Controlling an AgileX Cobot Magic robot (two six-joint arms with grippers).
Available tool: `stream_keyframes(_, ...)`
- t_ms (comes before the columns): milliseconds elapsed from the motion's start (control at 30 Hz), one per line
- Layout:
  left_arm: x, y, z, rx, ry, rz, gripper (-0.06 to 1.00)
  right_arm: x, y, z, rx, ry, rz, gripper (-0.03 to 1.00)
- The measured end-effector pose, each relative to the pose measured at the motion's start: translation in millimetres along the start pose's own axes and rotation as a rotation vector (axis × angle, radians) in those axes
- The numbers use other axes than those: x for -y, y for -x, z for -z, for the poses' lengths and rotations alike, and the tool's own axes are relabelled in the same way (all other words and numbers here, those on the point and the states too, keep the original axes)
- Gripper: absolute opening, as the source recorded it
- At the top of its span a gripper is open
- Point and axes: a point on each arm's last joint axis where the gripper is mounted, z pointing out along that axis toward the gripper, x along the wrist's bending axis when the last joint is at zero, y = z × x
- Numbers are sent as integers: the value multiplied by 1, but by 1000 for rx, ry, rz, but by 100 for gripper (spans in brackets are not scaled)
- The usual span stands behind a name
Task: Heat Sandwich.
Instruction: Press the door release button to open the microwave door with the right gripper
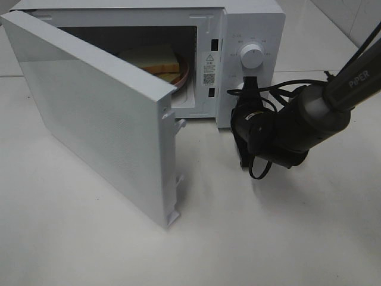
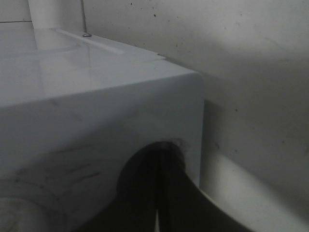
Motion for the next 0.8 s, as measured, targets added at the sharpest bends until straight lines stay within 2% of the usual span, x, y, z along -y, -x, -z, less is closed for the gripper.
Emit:
stream_keyframes(567, 0, 0, 0, 0, 0, 0, 96, -3, -4, 3, 34, -30, 6, 1)
stream_keyframes(800, 0, 0, 0, 0, 0, 0, 96, -4, -2, 9, 12, -38, 18, 1)
